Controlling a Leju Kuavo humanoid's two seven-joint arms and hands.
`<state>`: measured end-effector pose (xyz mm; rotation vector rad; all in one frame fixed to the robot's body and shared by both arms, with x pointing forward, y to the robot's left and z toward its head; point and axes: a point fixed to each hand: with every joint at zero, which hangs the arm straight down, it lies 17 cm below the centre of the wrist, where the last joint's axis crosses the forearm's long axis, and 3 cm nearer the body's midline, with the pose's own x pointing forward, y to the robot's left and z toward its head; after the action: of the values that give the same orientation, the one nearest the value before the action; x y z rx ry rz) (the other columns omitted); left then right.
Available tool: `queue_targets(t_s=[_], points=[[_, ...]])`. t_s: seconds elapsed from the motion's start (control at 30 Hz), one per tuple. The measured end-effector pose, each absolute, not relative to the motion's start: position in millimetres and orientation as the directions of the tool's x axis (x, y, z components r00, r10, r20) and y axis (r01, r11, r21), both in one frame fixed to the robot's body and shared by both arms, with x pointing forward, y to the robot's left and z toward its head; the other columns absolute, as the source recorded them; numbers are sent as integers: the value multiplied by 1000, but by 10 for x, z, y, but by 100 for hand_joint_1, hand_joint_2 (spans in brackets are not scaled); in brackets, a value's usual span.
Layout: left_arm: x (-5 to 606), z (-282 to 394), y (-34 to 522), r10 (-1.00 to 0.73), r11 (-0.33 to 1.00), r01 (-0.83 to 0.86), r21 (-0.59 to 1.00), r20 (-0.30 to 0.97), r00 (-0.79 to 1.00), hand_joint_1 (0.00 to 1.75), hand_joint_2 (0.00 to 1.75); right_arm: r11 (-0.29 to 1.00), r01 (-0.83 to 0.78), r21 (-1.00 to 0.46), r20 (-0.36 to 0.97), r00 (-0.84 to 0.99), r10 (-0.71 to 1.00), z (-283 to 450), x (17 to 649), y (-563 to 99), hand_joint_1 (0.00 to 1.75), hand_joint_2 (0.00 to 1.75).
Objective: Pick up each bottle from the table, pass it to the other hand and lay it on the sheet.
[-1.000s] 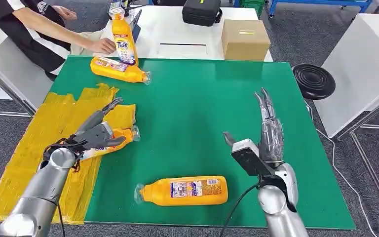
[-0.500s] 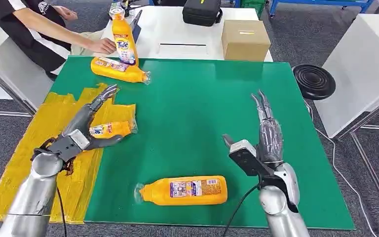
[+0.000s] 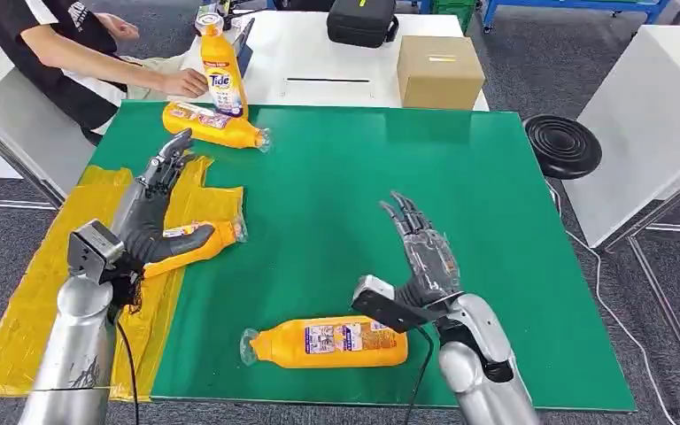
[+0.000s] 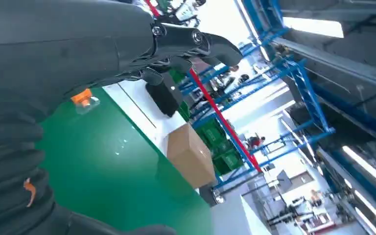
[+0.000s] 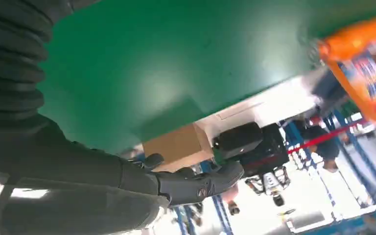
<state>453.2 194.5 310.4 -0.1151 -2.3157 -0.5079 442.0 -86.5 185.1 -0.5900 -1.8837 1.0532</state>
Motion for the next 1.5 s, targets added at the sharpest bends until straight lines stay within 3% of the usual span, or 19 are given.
queue_targets(t_s=[0.13,0.37,0.8,1.5], points=[[4667,2958,1970,-80,937,204,284,742,-666,0,175,371,28,-928,292,-564,772,1773,4318,-599,0,175],[4832,2625,1976,-55,956,206,210,815,-577,0,175,276,-38,-960,221,-706,673,1658,4014,-91,0,175],[4997,2362,2159,-41,975,172,141,874,-485,0,175,180,-99,-979,192,-752,630,1345,3844,-61,0,175],[5066,2101,2415,-25,988,126,85,911,-411,0,175,167,-226,-960,265,-529,806,374,3311,-864,0,175]])
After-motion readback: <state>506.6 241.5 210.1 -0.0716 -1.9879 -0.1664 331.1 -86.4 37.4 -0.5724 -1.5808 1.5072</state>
